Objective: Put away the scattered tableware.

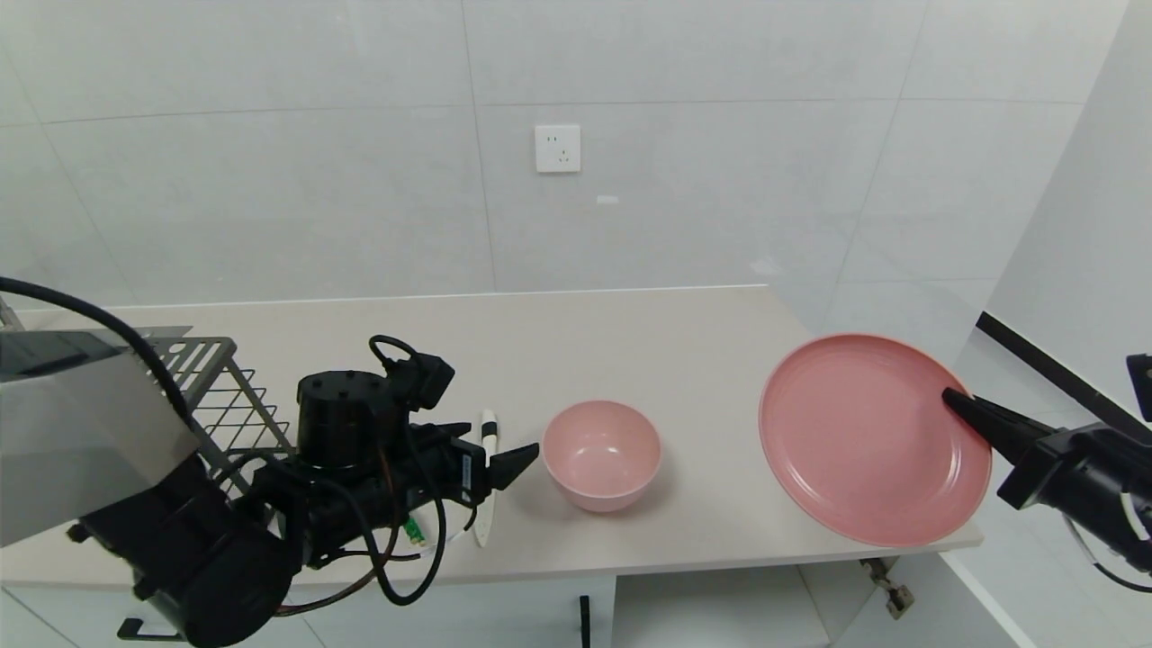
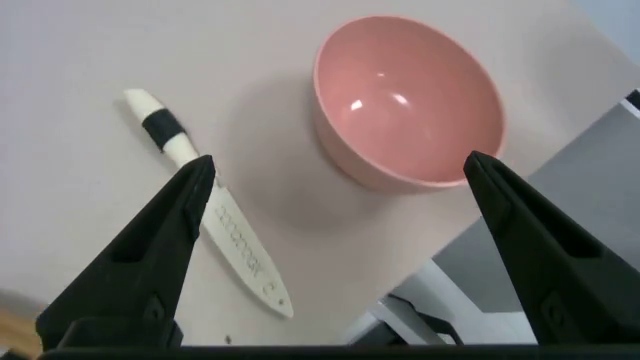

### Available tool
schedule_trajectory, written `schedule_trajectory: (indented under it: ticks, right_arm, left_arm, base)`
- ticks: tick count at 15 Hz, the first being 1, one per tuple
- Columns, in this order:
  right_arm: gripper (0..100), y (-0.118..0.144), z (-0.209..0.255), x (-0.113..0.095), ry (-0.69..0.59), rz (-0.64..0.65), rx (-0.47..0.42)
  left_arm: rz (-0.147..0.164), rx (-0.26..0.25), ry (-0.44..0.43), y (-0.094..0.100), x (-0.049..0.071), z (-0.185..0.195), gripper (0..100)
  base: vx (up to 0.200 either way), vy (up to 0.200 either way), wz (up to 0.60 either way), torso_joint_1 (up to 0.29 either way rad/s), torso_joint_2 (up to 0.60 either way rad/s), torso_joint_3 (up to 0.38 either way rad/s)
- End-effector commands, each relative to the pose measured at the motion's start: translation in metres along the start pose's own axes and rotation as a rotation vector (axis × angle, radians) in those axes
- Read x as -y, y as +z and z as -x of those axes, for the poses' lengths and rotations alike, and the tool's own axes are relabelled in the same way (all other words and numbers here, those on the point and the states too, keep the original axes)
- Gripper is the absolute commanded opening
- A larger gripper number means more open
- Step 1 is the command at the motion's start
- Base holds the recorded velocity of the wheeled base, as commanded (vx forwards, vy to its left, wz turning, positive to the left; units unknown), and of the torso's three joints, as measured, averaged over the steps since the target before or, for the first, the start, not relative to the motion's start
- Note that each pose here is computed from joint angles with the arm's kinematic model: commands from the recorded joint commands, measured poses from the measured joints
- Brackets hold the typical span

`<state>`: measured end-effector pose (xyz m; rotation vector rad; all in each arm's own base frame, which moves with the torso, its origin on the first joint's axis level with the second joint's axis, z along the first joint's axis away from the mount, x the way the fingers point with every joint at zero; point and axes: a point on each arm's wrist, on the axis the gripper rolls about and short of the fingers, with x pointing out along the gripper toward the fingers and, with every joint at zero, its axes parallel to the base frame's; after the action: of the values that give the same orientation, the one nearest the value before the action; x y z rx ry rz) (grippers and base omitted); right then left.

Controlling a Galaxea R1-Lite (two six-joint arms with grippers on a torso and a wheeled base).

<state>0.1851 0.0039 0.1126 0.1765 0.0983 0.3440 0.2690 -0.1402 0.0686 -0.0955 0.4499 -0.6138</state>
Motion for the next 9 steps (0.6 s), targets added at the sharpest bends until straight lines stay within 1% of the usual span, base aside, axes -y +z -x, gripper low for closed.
schedule_trajectory:
  ticks: [1,5,9]
  right_arm:
    - [0,0.0,0.0,0.0,0.001,0.0,0.0]
    - [0,-0.001,0.0,0.0,0.0,-0.001,-0.003]
    - [0,-0.001,0.0,0.0,0.0,-0.001,-0.003]
  left_arm:
    - [0.006,-0.025,0.002,-0.008,-0.005,-0.026,100]
    - [-0.001,0.005,-0.009,-0.003,-0.009,-0.054,100]
    - [-0.005,0.003,-0.021,-0.003,-0.006,-0.063,100]
  base:
    - [0.0,0.0,0.0,0.0,0.0,0.0]
    - [0.0,0.0,0.0,0.0,0.0,0.0]
    - [0.0,0.0,0.0,0.0,0.0,0.0]
